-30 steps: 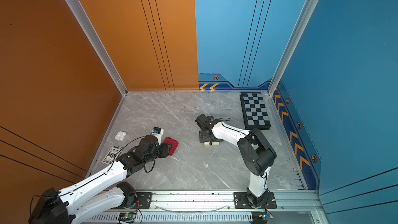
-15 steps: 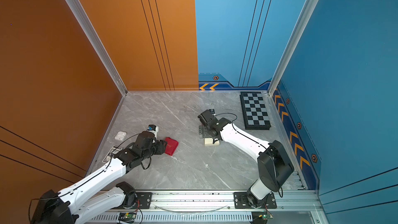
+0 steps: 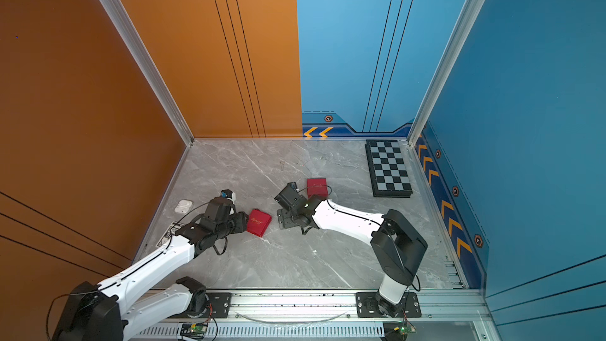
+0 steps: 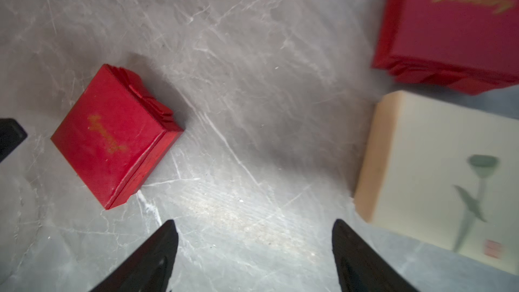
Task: Take the necklace out of the lift-off lid jewelry box
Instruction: Move the jewelry box to the center of the board.
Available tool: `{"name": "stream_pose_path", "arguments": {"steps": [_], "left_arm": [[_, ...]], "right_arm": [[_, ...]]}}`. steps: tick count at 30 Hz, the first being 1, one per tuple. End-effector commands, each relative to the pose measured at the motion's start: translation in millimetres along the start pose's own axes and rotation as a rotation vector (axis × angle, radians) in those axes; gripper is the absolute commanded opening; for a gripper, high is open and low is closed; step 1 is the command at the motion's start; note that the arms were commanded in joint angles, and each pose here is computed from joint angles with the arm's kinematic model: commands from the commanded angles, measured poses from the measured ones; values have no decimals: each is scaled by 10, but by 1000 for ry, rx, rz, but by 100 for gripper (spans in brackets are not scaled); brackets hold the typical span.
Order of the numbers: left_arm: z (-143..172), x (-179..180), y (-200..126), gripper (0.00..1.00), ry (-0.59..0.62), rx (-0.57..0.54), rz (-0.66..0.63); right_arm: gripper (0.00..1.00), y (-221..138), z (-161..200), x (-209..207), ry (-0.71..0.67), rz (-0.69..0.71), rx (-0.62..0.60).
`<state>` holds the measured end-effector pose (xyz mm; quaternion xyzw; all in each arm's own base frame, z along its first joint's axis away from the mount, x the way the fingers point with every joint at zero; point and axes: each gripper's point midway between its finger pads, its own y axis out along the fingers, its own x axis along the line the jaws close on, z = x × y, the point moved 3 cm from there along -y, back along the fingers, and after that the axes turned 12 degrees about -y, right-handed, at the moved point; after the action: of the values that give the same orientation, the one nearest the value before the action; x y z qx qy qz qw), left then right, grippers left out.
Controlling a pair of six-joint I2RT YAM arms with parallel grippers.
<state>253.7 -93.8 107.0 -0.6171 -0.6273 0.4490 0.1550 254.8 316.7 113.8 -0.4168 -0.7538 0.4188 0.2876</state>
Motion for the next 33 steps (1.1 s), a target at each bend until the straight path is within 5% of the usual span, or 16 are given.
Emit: {"name": "stream_pose_path", "arguments": {"steps": [1, 14, 33], "left_arm": [[42, 5, 57, 53, 0, 23, 21], [116, -17, 243, 50, -67, 55, 52], [390, -101, 286, 40, -52, 112, 97]], "right_arm": [[85, 106, -36, 263, 17, -88, -14], [79, 350, -54, 704, 8, -202, -1], [75, 428, -77, 648, 18, -233, 17]]}}
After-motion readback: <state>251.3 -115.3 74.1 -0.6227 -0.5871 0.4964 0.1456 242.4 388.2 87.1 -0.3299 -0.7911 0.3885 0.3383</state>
